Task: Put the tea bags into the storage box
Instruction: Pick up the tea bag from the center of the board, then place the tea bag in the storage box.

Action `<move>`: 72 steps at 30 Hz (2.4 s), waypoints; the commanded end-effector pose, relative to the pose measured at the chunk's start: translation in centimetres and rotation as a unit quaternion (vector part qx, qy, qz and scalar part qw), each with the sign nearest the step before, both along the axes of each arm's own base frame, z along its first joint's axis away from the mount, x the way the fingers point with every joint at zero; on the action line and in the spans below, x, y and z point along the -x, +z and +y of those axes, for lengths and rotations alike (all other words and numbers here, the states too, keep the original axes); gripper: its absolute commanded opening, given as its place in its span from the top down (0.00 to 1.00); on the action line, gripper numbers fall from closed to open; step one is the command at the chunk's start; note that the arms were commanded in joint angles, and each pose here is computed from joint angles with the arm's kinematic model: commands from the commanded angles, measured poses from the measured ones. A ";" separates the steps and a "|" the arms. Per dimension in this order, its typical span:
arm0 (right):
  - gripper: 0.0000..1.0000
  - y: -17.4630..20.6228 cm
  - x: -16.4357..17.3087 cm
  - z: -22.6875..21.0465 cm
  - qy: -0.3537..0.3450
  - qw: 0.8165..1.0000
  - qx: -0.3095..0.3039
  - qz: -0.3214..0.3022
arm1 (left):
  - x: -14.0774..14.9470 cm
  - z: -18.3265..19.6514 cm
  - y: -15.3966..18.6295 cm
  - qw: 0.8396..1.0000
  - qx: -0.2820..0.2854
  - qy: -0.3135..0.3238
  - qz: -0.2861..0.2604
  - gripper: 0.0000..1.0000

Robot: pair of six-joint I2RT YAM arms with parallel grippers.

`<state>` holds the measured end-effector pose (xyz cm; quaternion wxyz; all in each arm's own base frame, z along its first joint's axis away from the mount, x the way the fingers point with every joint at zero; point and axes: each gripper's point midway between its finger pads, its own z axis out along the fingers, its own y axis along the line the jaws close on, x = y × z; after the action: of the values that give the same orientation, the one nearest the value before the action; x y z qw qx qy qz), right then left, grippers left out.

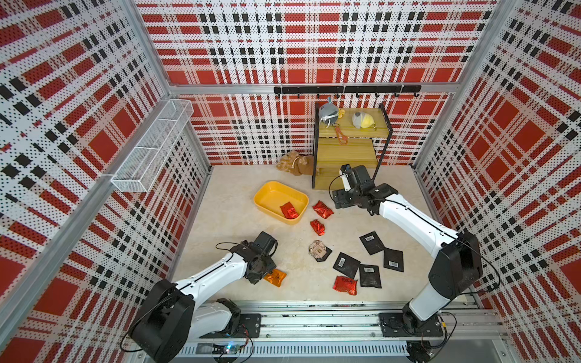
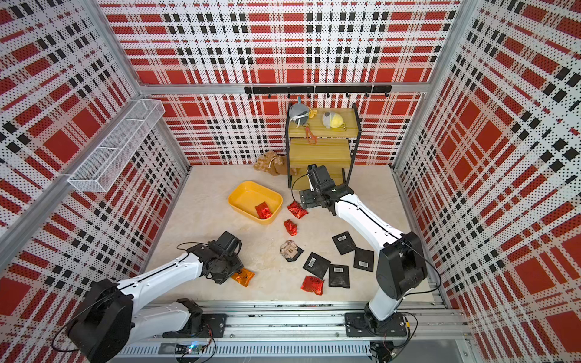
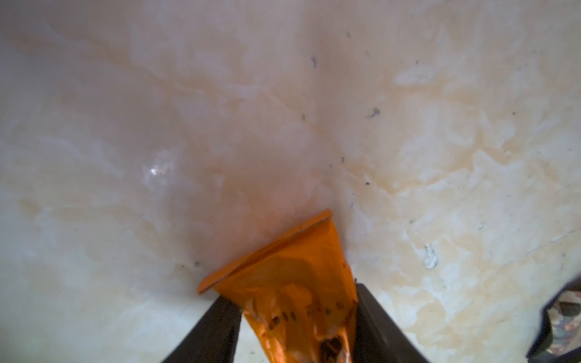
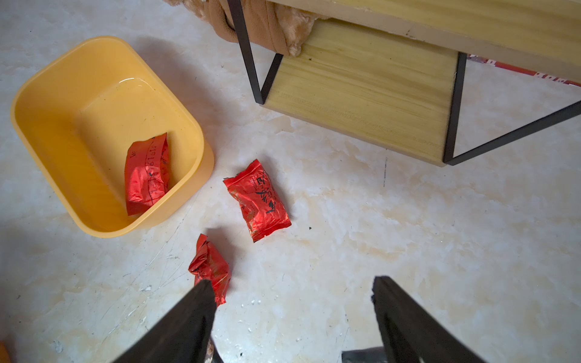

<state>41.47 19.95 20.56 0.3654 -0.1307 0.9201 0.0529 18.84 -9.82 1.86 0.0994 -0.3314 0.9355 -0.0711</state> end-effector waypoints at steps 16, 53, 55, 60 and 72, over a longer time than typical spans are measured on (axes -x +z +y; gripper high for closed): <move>0.16 1.6 0.6 -1.2 -0.014 1.000 0.001 -0.012 | -1.9 -0.4 1.5 0.999 0.025 0.001 -0.046 0.59; 0.17 -0.7 3.5 -3.1 -0.045 0.998 -0.009 0.034 | -22.9 -3.4 15.7 0.967 0.091 -0.066 -0.228 0.69; 0.17 -0.9 4.1 -3.4 -0.049 0.998 -0.010 0.039 | -25.2 -4.4 15.5 0.964 0.099 -0.086 -0.229 0.69; 0.17 -1.9 6.2 -3.8 -0.066 0.995 -0.031 0.062 | -30.1 -3.6 15.1 0.962 0.097 -0.089 -0.238 0.69; 0.15 -6.2 14.9 -1.6 -0.132 0.971 -0.160 0.116 | -32.5 -4.3 14.7 0.958 0.082 -0.110 -0.250 0.29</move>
<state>27.63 17.44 14.61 0.2824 0.0120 0.9490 0.1399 50.96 -13.72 16.33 0.2847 -0.2233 0.9005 -0.2411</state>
